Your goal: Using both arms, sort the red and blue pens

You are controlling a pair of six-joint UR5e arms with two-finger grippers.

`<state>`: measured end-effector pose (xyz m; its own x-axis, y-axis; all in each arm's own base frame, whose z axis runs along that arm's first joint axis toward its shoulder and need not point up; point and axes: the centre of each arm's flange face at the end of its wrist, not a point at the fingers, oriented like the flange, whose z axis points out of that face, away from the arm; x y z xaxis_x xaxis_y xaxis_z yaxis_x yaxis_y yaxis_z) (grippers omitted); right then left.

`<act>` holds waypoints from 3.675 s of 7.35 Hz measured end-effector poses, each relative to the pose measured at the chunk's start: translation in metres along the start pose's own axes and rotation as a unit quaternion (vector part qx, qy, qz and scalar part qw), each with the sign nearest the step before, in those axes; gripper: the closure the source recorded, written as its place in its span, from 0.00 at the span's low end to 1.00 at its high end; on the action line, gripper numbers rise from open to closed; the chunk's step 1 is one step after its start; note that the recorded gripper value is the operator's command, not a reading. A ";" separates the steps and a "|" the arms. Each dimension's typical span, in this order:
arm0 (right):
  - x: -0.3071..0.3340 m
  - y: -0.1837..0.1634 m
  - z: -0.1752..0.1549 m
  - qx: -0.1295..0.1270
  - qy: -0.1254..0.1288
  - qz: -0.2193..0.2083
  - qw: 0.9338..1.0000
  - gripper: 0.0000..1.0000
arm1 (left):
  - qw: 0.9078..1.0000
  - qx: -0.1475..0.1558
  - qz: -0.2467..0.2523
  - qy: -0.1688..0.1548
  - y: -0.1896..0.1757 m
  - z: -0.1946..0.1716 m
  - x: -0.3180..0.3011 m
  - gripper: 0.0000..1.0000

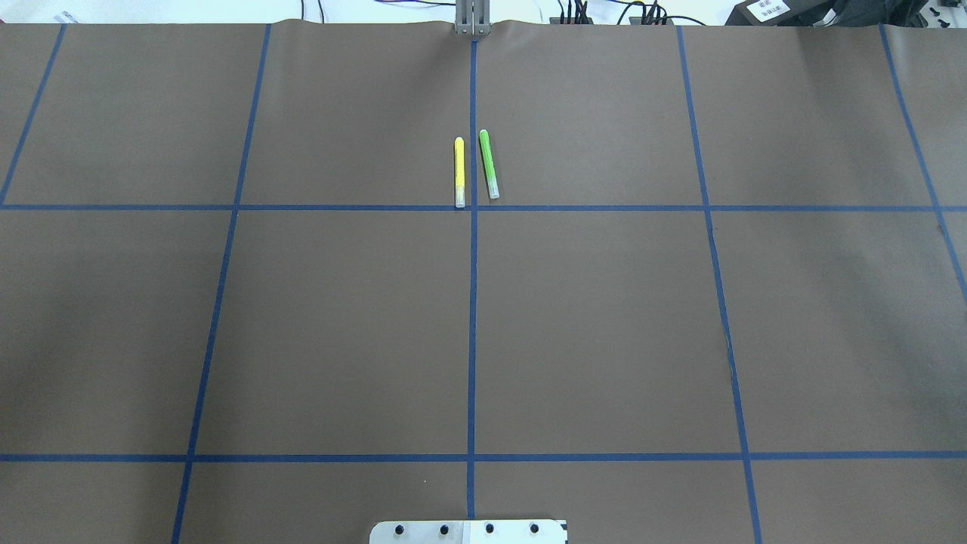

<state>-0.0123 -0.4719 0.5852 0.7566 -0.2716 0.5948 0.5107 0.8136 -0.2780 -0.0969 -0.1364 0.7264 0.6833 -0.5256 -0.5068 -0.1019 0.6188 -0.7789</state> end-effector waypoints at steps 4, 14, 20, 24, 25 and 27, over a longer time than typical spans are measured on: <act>0.000 0.027 0.014 0.006 -0.017 0.004 1.000 1.00 | 0.999 -0.029 -0.024 0.009 -0.012 0.023 -0.022 1.00; 0.017 0.048 0.031 0.002 -0.028 -0.005 1.000 1.00 | 0.999 -0.025 -0.022 0.010 -0.033 0.013 -0.019 0.00; 0.065 0.123 0.113 -0.045 -0.076 0.020 0.996 1.00 | 0.991 0.111 0.080 0.002 -0.064 -0.138 0.099 0.00; 0.081 0.175 0.170 -0.097 -0.114 0.029 0.988 1.00 | 0.977 0.167 0.131 0.027 -0.062 -0.191 0.150 0.00; 0.088 0.185 0.184 -0.120 -0.130 0.023 0.984 1.00 | 0.973 0.178 0.142 0.032 -0.053 -0.196 0.159 0.00; 0.112 0.199 0.221 -0.162 -0.162 0.030 0.973 1.00 | 0.967 0.195 0.158 0.033 -0.039 -0.205 0.171 0.00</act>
<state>0.0836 -0.2270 0.7633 0.6476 -0.0097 0.7619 0.6114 0.6033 -0.5121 -0.1246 -0.3698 0.5942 0.6143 -0.3019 -0.7291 -0.0084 0.9214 -0.3885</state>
